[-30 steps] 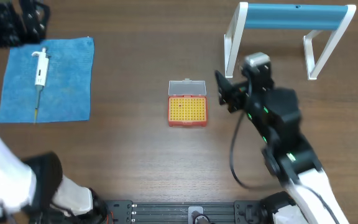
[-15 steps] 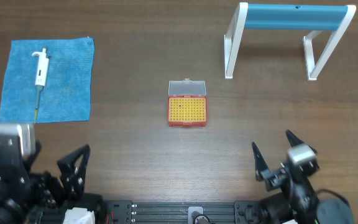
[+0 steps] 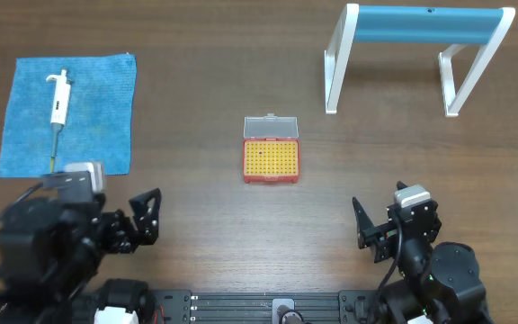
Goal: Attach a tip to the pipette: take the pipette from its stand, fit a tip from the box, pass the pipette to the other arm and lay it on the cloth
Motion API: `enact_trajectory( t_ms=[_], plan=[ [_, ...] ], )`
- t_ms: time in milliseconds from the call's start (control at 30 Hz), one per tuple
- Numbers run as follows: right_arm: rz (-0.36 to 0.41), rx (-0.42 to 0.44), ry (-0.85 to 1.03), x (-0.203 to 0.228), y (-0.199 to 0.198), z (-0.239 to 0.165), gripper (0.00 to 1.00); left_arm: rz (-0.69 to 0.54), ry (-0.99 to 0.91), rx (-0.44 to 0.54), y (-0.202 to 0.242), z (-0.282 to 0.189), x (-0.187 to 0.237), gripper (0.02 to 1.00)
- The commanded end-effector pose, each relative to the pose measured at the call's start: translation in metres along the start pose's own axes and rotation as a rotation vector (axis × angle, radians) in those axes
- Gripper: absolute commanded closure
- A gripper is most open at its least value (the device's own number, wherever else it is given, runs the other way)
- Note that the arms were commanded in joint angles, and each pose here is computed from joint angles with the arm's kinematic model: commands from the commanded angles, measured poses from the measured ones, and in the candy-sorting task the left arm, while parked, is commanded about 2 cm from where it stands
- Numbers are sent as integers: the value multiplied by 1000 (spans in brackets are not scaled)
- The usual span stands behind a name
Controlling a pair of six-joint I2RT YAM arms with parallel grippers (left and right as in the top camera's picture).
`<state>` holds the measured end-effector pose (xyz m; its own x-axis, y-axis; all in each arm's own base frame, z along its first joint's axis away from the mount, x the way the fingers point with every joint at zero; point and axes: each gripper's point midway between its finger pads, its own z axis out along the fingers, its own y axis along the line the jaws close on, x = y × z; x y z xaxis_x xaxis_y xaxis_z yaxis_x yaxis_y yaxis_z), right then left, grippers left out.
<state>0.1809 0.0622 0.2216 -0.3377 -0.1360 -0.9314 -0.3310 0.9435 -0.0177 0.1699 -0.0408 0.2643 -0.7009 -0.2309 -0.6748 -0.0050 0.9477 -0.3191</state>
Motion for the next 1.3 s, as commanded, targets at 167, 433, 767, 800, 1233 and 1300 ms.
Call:
enact_trajectory(
  t_ms=[167, 433, 767, 800, 1233, 1300],
  plan=[
    [12, 14, 199, 48, -2, -4, 191, -29, 125, -43, 16, 31, 34, 23],
    [11, 12, 281, 68, -2, -9, 189, -17, 66, -32, 16, 21, 36, 20],
    [11, 12, 281, 68, -2, -9, 191, 12, -571, -114, 38, 1, -41, 23],
    [11, 12, 281, 68, -2, -9, 189, 17, -645, -98, 39, 5, -45, 20],
    [11, 12, 281, 68, -2, -9, 189, 14, -895, -60, 74, 82, -24, 23],
    [11, 12, 281, 68, -2, -9, 189, -1, -752, -107, 87, 110, 3, 20]
  ],
)
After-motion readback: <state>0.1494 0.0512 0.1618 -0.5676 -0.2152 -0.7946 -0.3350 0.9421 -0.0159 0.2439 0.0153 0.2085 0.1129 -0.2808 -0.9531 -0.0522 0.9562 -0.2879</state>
